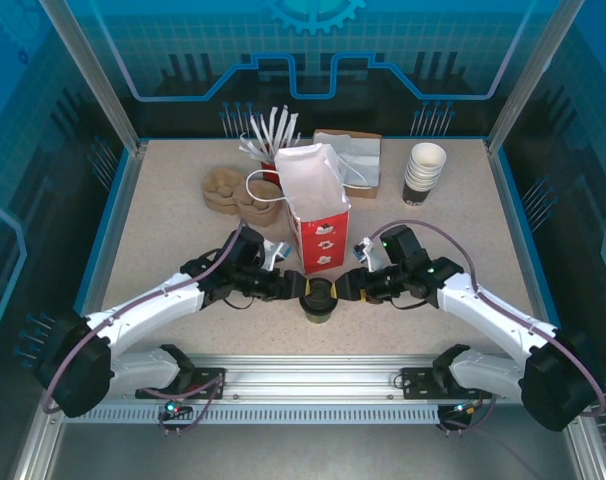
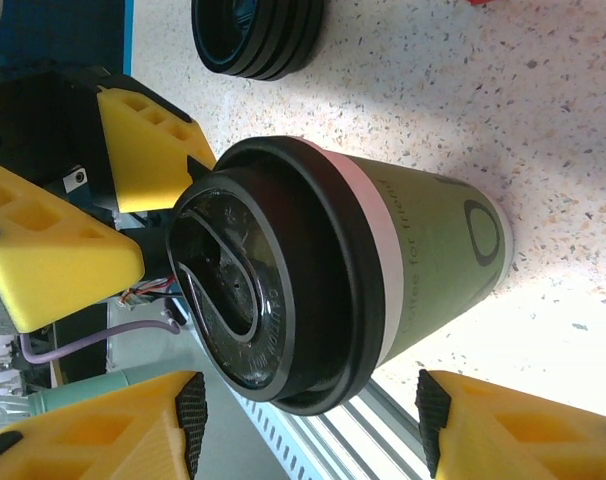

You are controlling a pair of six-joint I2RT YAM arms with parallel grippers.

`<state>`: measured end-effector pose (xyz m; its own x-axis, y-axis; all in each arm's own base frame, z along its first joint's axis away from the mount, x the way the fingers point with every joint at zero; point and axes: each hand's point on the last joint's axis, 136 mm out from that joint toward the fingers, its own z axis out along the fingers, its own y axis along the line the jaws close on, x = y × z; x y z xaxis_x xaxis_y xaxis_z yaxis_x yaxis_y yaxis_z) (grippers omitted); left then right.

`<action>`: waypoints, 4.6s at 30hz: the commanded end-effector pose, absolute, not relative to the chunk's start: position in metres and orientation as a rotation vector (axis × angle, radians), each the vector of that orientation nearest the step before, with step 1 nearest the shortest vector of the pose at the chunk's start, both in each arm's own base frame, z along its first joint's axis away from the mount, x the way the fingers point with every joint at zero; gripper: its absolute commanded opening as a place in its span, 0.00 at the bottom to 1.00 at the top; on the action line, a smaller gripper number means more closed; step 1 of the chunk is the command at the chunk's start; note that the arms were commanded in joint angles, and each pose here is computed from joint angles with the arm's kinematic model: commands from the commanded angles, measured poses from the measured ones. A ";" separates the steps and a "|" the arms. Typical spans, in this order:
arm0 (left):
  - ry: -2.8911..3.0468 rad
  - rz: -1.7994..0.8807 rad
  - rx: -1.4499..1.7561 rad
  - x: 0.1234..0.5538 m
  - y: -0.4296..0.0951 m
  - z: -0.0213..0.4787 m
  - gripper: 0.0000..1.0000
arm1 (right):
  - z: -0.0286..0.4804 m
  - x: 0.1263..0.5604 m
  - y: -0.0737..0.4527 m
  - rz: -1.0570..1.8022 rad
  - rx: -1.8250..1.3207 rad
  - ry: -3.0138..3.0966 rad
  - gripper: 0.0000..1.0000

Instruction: Pack the takeout coffee

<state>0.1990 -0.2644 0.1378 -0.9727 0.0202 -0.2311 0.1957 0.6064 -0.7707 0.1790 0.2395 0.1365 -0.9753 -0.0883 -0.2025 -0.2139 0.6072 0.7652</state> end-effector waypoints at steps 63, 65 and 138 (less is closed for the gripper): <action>2.721 -1.214 0.117 0.199 -0.255 0.080 0.39 | 0.083 0.183 0.230 1.174 -0.108 2.876 0.49; 2.726 -1.212 0.109 0.197 -0.254 0.077 0.39 | 0.080 0.182 0.228 1.175 -0.098 2.880 0.49; 2.406 -0.727 0.455 0.190 -0.263 0.194 0.89 | 0.177 0.197 0.210 1.110 -0.223 2.655 0.61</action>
